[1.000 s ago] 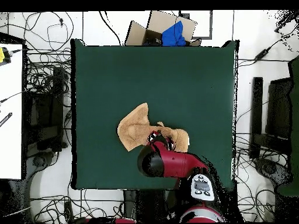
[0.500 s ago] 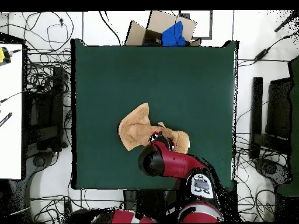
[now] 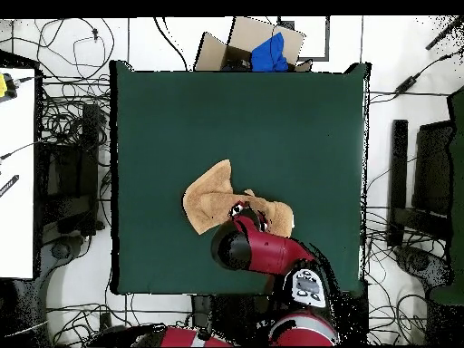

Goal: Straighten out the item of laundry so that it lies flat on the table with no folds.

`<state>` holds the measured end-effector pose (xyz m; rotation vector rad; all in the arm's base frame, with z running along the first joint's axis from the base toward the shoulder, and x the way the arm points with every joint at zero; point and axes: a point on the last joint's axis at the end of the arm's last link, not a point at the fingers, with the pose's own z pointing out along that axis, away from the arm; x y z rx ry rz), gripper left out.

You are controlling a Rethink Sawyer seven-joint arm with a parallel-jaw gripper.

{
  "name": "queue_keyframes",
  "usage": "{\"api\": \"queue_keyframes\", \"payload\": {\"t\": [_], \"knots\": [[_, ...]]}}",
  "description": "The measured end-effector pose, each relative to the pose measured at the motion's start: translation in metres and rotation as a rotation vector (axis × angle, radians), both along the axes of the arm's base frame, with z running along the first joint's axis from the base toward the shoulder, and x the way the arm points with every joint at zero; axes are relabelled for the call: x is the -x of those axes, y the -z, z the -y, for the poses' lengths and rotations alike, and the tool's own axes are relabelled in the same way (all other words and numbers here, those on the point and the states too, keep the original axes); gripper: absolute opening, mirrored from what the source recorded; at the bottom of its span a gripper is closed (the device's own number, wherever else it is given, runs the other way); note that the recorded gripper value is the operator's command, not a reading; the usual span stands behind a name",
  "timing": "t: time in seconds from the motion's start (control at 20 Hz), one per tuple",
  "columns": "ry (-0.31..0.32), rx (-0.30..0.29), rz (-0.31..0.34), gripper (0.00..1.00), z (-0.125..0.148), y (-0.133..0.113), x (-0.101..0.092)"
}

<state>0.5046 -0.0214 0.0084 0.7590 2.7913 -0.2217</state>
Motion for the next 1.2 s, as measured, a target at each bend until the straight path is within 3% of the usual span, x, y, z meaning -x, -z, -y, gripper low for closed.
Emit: {"api": "queue_keyframes", "payload": {"t": [0.4, 0.9, 1.2], "knots": [[0.004, 0.004, 0.029, 1.0, 0.0, -0.017, -0.01], [0.033, 0.0, 0.039, 1.0, 0.005, -0.041, 0.004], [0.039, -0.004, 0.038, 1.0, 0.0, -0.04, 0.003]]}}
